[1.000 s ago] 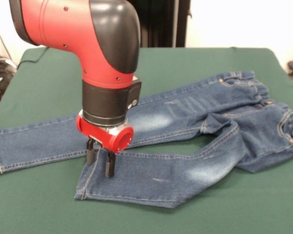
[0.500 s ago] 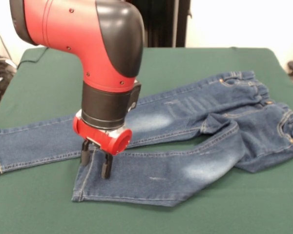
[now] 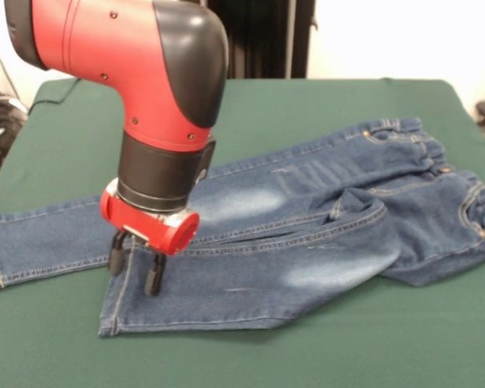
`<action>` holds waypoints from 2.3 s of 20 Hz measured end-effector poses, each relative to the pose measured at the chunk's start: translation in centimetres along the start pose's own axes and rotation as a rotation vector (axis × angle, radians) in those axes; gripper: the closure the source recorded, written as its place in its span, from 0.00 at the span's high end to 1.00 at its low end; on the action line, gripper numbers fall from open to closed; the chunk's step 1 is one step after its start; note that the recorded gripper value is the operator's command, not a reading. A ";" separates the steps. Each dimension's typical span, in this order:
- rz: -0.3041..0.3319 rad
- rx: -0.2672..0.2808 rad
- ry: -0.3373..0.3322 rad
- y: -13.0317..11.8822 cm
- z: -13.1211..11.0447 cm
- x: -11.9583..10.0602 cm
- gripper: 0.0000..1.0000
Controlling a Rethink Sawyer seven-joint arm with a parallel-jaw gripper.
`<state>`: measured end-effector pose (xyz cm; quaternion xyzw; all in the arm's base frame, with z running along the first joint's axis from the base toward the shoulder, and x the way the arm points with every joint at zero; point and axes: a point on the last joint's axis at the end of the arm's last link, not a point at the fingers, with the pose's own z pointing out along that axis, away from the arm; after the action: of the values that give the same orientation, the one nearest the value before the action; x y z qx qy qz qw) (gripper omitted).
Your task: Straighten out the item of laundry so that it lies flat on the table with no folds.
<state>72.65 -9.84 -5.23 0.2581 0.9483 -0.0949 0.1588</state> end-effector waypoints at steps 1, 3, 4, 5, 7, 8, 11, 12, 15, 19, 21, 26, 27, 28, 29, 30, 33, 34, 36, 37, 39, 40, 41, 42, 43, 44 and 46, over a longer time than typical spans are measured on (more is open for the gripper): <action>-0.013 0.006 -0.010 -0.4 0.2 -0.2 1.00; -0.018 0.008 -0.013 -0.5 0.2 -0.3 1.00; -0.021 0.010 -0.015 -0.5 0.3 -0.3 1.00; -0.023 0.010 -0.016 -0.5 0.3 -0.3 1.00; -0.026 0.013 -0.020 -0.5 0.4 -0.4 1.00; -0.029 0.014 -0.023 -0.5 0.4 -0.5 1.00; -0.050 0.025 -0.048 -0.5 0.6 -0.9 1.00; -0.059 0.028 -0.058 -0.6 0.8 -1.0 1.00; -0.103 0.032 -0.130 -0.8 1.6 -1.8 1.00; -0.147 0.018 -0.246 -1.1 2.9 -3.3 1.00; -0.157 0.009 -0.282 -1.2 3.4 -3.9 1.00; -0.152 -0.019 -0.348 -2.0 4.6 -5.3 1.00; -0.149 -0.024 -0.356 -2.1 4.8 -5.5 1.00; -0.146 -0.029 -0.364 -2.3 4.9 -5.7 1.00; -0.140 -0.037 -0.373 -2.6 5.2 -6.0 1.00; -0.137 -0.040 -0.376 -2.7 5.2 -6.1 1.00; -0.124 -0.057 -0.389 -3.4 5.7 -6.7 1.00; -0.123 -0.059 -0.391 -3.5 5.7 -6.7 1.00; -0.118 -0.070 -0.396 -3.9 5.9 -7.0 1.00; -0.115 -0.074 -0.397 -4.0 5.9 -7.1 1.00; -0.110 -0.080 -0.398 -4.4 6.1 -7.3 1.00; -0.110 -0.081 -0.399 -4.5 6.1 -7.3 1.00; -0.108 -0.083 -0.399 -4.6 6.1 -7.4 1.00; -0.107 -0.085 -0.400 -4.8 6.2 -7.5 1.00; -0.105 -0.087 -0.400 -4.9 6.2 -7.6 1.00; -0.103 -0.089 -0.401 -5.0 6.2 -7.7 1.00; -0.103 -0.093 -0.403 -5.6 6.4 -7.8 1.00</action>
<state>77.76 -19.86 -7.87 0.1776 0.9126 -0.1087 0.3518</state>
